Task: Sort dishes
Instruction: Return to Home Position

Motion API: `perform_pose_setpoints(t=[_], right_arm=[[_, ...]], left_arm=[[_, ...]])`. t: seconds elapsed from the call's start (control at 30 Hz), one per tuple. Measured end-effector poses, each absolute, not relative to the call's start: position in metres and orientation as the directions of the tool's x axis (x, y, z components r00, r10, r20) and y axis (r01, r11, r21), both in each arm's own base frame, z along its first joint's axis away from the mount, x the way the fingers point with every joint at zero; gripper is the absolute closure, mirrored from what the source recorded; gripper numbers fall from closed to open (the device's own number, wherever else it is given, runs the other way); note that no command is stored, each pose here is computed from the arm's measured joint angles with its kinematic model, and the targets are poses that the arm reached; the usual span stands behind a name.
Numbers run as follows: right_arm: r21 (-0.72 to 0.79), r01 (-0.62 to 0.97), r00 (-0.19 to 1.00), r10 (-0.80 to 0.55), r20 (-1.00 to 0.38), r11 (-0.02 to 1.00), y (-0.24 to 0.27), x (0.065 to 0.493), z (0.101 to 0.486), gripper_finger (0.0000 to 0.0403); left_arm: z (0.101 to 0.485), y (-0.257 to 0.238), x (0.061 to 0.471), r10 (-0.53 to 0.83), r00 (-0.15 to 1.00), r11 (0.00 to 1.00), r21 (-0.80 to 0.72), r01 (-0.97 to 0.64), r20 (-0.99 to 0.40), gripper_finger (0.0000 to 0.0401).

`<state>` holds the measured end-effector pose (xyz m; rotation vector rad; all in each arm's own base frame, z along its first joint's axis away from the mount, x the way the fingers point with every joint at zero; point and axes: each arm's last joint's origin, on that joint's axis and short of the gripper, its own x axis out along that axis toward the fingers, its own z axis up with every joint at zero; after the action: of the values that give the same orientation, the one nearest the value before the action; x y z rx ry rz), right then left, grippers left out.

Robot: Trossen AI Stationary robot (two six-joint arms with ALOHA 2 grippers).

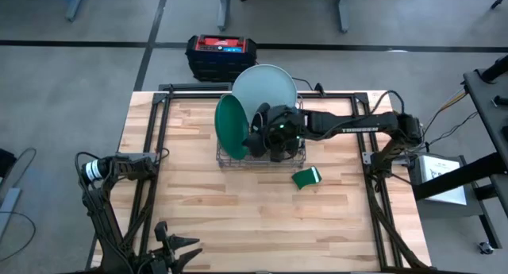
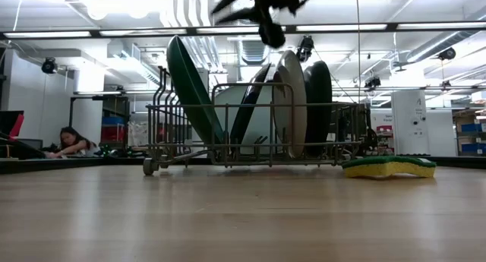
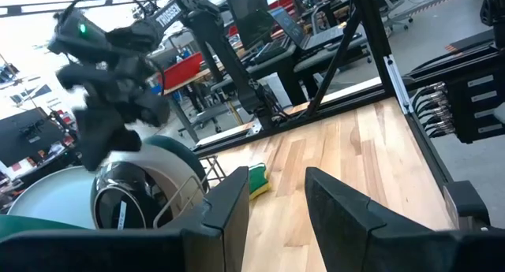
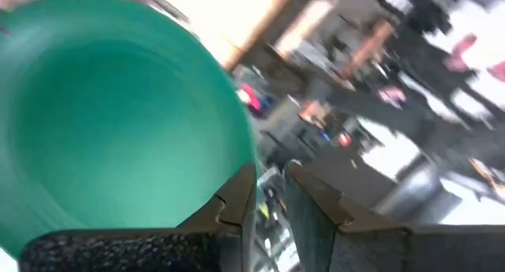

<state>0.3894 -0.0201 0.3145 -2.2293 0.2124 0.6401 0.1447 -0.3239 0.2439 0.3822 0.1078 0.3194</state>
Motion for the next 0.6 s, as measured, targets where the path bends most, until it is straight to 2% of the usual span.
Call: perform_pose_setpoints(t=[0.17, 0.23, 0.3, 0.33, 0.43, 0.47, 0.6], right_arm=[[-0.745, -0.300, 0.912, 0.049, -0.407, -0.596, -0.019, 0.374, 0.345, 0.0353], [-0.797, -0.297, 0.925, 0.049, -0.377, -0.525, -0.018, 0.365, 0.358, 0.0357], [-0.874, -0.300, 0.937, 0.052, -0.345, -0.381, -0.016, 0.356, 0.370, 0.0361], [-0.913, -0.300, 0.944, 0.053, -0.326, -0.277, -0.015, 0.351, 0.376, 0.0363], [-0.951, -0.278, 0.960, 0.065, -0.271, 0.136, -0.010, 0.336, 0.394, 0.0371], [-0.934, -0.275, 0.962, 0.072, -0.265, 0.227, -0.007, 0.331, 0.398, 0.0373], [-0.834, -0.350, 0.937, 0.147, -0.318, 0.427, 0.010, 0.315, 0.402, 0.0384]], left_arm=[[0.244, -0.322, 0.147, 0.333, 0.942, 0.871, 0.396, -0.290, -0.043, 0.0285], [0.244, -0.320, 0.150, 0.345, 0.938, 0.861, 0.408, -0.304, -0.030, 0.0285], [0.244, -0.315, 0.156, 0.369, 0.930, 0.843, 0.423, -0.331, -0.007, 0.0285], [0.244, -0.313, 0.161, 0.382, 0.924, 0.836, 0.429, -0.343, -0.005, 0.0285], [0.244, -0.300, 0.176, 0.432, 0.902, 0.801, 0.472, -0.370, -0.027, 0.0285], [0.244, -0.295, 0.181, 0.448, 0.893, 0.788, 0.490, -0.374, -0.040, 0.0285], [0.253, -0.276, 0.193, 0.501, 0.865, 0.734, 0.548, -0.402, -0.035, 0.0285]])
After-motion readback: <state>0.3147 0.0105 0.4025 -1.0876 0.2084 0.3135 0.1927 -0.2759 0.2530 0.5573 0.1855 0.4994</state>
